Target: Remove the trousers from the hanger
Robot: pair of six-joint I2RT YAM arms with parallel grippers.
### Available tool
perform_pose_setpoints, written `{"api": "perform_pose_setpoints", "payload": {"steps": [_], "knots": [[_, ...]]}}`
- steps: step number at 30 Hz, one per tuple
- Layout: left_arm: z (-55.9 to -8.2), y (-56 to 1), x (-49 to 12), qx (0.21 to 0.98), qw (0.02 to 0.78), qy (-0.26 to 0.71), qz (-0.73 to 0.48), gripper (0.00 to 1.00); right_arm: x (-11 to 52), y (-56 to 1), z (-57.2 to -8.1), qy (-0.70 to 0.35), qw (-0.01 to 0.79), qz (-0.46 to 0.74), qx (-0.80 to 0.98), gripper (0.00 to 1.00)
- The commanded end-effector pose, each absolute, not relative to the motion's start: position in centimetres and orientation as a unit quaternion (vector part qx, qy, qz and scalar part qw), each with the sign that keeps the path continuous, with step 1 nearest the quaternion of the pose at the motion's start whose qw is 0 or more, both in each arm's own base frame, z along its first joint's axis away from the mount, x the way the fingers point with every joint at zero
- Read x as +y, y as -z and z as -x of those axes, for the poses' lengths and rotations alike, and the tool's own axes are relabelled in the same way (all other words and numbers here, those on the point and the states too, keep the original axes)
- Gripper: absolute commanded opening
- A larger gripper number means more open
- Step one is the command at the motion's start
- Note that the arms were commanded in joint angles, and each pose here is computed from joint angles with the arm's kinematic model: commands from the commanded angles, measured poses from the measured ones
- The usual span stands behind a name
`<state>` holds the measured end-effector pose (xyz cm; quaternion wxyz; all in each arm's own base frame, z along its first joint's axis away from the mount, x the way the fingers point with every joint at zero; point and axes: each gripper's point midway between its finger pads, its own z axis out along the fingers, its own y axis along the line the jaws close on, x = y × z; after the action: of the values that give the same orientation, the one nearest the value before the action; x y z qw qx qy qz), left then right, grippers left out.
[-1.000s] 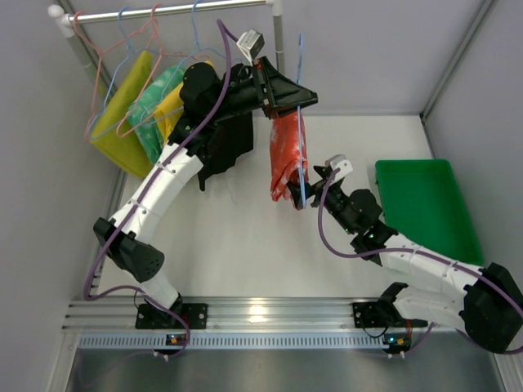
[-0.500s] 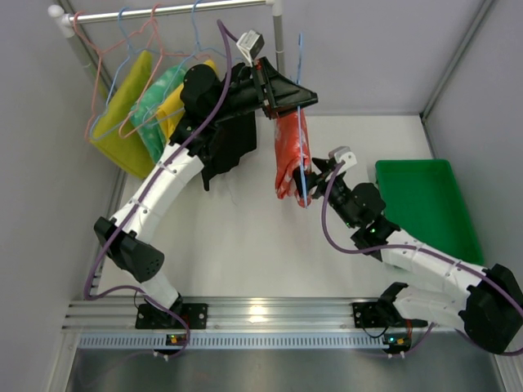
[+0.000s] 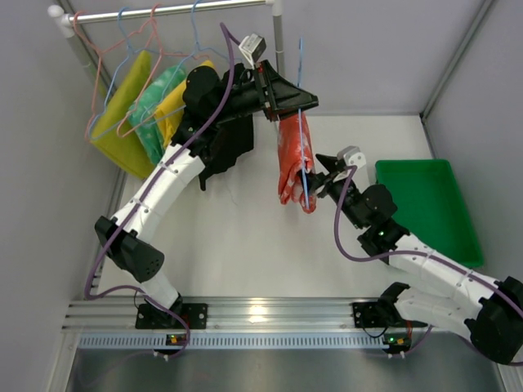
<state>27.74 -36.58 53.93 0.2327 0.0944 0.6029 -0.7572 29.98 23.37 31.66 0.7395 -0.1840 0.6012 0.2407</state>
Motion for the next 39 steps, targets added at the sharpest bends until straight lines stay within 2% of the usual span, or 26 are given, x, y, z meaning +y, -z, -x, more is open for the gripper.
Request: {"api": "perform_pose_setpoints", "payload": {"steps": [1,22,29,36,39], "knots": [[-24.0,-59.3,-34.1,0.526,0.301,0.78,-0.159,0.0,22.1,-35.3,-29.3,-0.237,0.772,0.186,0.559,0.63],[-24.1,-59.8,-34.0,0.52,0.307,0.781,-0.163,0.0,21.1,-30.1,-28.9,-0.214,0.741,0.219,0.597,0.64],[-24.2,-59.7,-34.2,0.522,0.305,0.781,-0.16,0.0,21.5,-30.7,-30.2,-0.223,0.74,0.191,0.605,0.65],[-24.5,-59.2,-34.3,0.527,0.299,0.781,-0.151,0.0,22.4,-32.4,-31.7,-0.246,0.741,0.153,0.605,0.72],[-24.6,-58.8,-34.4,0.531,0.294,0.781,-0.146,0.0,22.2,-33.2,-32.3,-0.246,0.744,0.13,0.607,0.72]]}}
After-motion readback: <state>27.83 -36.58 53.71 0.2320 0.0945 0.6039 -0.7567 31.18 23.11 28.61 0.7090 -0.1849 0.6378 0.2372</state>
